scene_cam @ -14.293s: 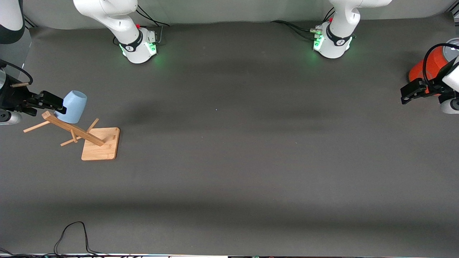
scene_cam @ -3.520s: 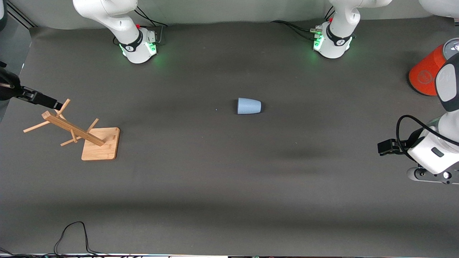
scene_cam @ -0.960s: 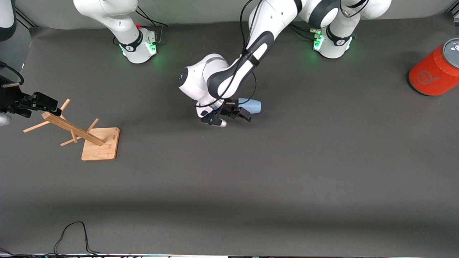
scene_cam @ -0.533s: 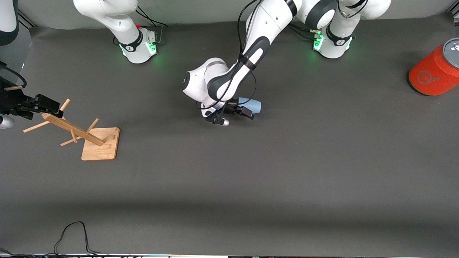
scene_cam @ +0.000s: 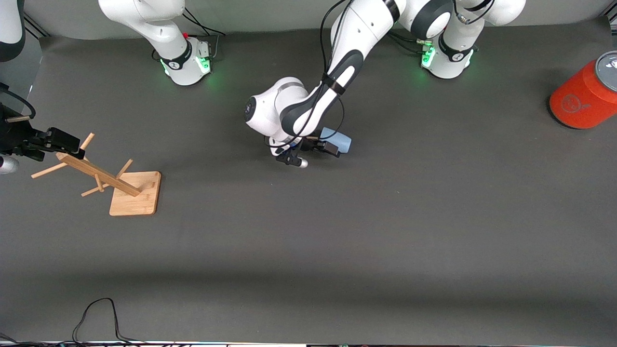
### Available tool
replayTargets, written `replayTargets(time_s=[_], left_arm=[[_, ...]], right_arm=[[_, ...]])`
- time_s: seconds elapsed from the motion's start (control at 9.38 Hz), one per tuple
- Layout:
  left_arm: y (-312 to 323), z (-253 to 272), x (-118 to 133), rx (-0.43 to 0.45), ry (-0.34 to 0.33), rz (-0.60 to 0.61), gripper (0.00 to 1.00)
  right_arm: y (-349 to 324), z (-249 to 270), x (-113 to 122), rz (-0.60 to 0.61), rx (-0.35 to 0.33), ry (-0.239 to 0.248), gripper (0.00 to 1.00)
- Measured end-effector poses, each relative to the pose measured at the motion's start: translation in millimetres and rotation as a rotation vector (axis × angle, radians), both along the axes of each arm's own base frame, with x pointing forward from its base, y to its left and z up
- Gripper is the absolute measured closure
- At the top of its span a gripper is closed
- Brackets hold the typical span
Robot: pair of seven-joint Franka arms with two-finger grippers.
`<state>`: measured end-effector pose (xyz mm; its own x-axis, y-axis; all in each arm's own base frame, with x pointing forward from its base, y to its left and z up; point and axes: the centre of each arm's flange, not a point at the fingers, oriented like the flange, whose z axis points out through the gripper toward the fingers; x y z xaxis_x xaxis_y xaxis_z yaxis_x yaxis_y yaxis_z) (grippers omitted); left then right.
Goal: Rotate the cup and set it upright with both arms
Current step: 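Reach the left gripper to the blue cup lying on the table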
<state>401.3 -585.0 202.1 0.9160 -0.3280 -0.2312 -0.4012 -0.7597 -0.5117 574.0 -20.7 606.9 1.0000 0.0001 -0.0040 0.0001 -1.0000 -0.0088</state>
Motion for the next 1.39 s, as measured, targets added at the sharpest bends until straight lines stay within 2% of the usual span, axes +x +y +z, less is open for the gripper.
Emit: replayTargets(time_s=[0.21,0.43,0.85,0.96,1.07,1.28,1.39], left_arm=[[-8.1,11.5,-3.4,-0.042,-0.008,0.063,0.00],[-8.6,-4.4,-18.5,-0.012,-0.002,0.069,0.01],[-1.8,-39.2,-46.9,0.108,0.000,-0.070,0.07],[0.3,-40.9,-46.0,0.123,0.009,-0.109,0.15],[2.0,-41.1,-43.5,0.130,0.017,-0.133,0.40],[3.5,-39.7,-40.9,0.138,0.017,-0.144,0.72],[4.3,-33.9,-39.2,0.144,0.016,-0.144,0.78]], right_arm=[[0.0,0.3,0.4,0.000,0.000,-0.003,0.00],[0.0,0.4,0.6,0.000,0.000,-0.005,0.00],[0.0,-0.8,1.2,0.000,0.000,-0.004,0.00],[0.0,-1.0,1.3,0.000,0.000,-0.003,0.00],[0.0,-1.1,1.4,0.000,0.000,-0.003,0.00],[0.0,-1.6,1.6,0.000,0.000,-0.002,0.00],[0.0,-1.8,1.7,0.000,0.000,-0.002,0.00]])
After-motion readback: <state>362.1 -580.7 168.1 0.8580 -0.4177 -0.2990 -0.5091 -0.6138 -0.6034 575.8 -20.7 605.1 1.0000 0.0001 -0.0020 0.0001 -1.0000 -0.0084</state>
